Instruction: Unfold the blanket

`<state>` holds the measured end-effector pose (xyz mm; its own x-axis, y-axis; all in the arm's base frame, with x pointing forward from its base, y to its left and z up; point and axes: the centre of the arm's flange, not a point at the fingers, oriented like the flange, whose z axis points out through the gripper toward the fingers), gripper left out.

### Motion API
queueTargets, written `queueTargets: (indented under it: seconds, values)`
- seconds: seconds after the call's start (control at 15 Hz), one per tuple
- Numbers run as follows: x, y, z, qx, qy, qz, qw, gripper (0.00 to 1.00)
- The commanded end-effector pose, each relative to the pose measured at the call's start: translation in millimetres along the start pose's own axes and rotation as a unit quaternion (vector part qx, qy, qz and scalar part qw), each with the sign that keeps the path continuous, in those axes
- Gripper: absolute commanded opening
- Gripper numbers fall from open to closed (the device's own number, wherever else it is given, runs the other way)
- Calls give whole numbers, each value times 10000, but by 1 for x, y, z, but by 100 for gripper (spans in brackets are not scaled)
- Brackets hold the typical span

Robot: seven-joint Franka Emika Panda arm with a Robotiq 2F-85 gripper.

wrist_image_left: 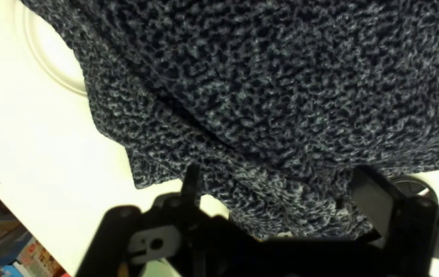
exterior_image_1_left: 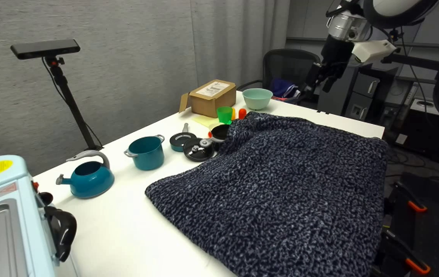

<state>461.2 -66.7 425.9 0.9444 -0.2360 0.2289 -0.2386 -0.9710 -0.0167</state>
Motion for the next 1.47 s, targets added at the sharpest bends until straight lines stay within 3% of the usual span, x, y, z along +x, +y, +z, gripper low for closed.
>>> queueTargets:
  seconds: [0.0,0.6,0.87,1.13,1.4]
  values:
    - [2,-3,0,2,-21,-86,10000,100]
    - [5,-4,2,2,-39,-176,9998,100]
    - [14,-6,17,-1,-305,-889,9956,100]
    - [34,-17,42,-165,-500,-1671,9845,100]
    - [54,-41,55,-487,-92,-2242,9733,100]
